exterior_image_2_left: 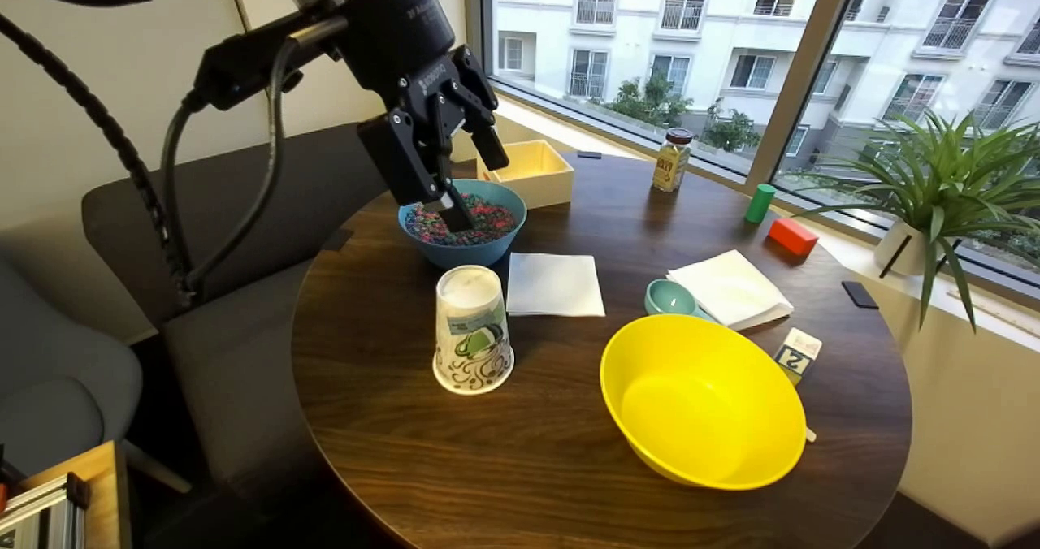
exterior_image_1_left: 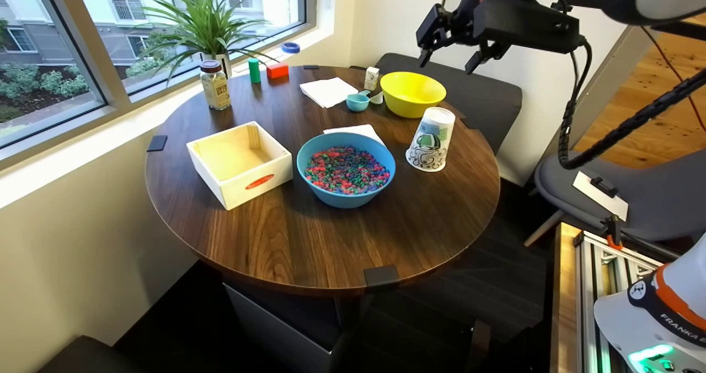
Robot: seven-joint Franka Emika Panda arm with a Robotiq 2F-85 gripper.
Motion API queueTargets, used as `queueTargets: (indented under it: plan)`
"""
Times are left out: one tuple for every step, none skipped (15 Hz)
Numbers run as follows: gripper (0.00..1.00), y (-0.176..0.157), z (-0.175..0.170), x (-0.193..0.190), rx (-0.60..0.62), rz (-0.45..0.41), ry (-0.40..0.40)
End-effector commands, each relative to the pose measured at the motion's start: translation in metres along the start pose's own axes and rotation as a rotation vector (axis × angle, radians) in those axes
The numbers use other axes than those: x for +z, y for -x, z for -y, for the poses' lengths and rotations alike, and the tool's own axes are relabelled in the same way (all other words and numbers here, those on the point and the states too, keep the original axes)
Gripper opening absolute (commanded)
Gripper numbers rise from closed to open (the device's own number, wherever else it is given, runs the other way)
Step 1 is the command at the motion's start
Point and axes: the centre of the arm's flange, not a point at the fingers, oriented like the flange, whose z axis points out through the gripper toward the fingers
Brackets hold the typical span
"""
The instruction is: Place the cup upside down
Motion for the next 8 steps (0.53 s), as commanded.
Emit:
queueTargets:
  plan:
    - [1.0, -0.004, -0.031, -0.013, 0.006, 0.091, -0.005]
    - [1.0, -0.007, -0.036, -0.015, 0.009, 0.105, -0.004]
    - [1.0, -0.009, -0.041, -0.016, 0.003, 0.121, -0.003]
    - [1.0, -0.011, -0.024, -0.012, 0.007, 0.079, -0.007]
    - [1.0, -0.014, -0.029, -0.014, 0.006, 0.089, -0.005]
    - [1.0, -0.015, -0.031, -0.015, 0.006, 0.091, -0.006]
    - [1.0, -0.015, -0.032, -0.015, 0.005, 0.092, -0.008]
    - [1.0, -0.015, -0.032, -0.015, 0.005, 0.094, -0.008]
